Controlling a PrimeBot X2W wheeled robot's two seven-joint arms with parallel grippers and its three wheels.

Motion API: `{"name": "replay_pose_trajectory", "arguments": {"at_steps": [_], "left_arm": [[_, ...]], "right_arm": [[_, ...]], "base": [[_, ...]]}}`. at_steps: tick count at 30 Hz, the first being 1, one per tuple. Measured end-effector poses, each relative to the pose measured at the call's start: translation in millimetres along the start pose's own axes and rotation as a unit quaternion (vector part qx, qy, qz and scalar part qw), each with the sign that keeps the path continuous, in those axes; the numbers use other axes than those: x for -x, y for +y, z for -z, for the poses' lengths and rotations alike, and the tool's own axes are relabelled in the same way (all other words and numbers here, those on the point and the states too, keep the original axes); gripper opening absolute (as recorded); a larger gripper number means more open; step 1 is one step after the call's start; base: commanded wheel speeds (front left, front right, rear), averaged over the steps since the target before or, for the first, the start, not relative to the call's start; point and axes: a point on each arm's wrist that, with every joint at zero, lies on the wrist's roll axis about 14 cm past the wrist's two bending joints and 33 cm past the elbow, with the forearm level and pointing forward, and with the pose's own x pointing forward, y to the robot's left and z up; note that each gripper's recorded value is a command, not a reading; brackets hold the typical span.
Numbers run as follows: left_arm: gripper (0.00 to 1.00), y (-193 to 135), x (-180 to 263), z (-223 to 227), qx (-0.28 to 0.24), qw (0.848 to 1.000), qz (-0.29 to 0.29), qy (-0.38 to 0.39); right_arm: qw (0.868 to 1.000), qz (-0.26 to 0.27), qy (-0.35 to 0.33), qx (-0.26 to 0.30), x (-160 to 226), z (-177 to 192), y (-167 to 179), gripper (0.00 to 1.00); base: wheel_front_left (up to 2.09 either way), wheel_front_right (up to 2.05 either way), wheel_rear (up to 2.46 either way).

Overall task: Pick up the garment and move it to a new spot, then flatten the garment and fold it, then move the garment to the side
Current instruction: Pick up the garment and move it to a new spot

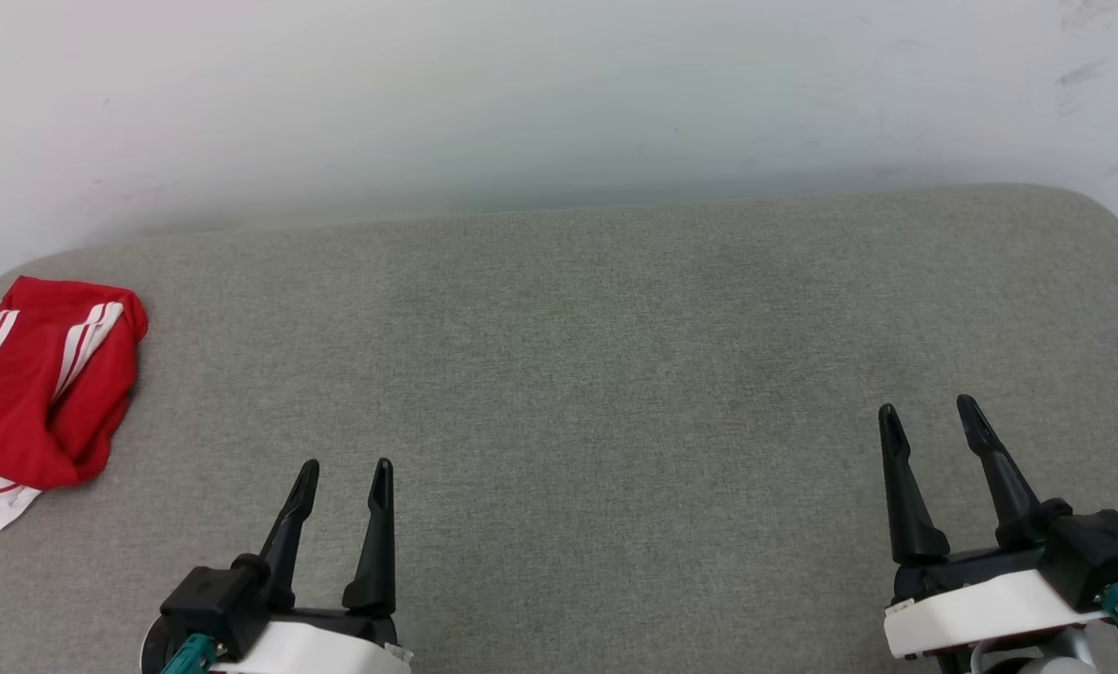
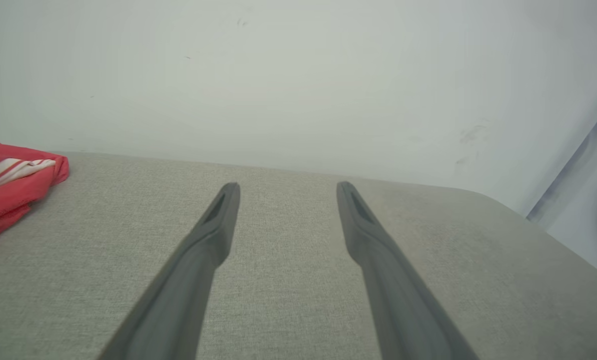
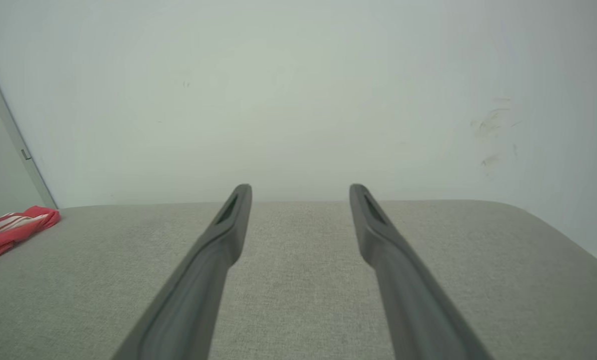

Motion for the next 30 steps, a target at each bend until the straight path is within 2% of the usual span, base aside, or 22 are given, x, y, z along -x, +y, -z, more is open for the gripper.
{"name": "replay_pose_trajectory", "arguments": {"at_steps": [17, 22, 30], "left_arm": [[1.00, 2.5, 6.9, 7.4, -0.049, 0.999, 0.006, 0.007], [1.00, 14.4, 14.1, 6.2, -0.058, 0.998, -0.014, 0.009], [1.00, 45.9, 34.8, -4.3, -0.071, 0.995, -0.071, 0.000]], "right_arm": [[0.999, -0.021, 0.007, 0.033, 4.5, 8.9, 11.0, 1.00], [0.999, -0.040, 0.009, 0.028, -0.5, 11.6, 23.4, 1.00], [0.995, -0.099, 0.012, 0.011, -10.2, 17.8, 62.4, 1.00]], "base": [[0.00, 0.00, 0.00], [0.00, 0.00, 0.00], [0.00, 0.00, 0.00]]}}
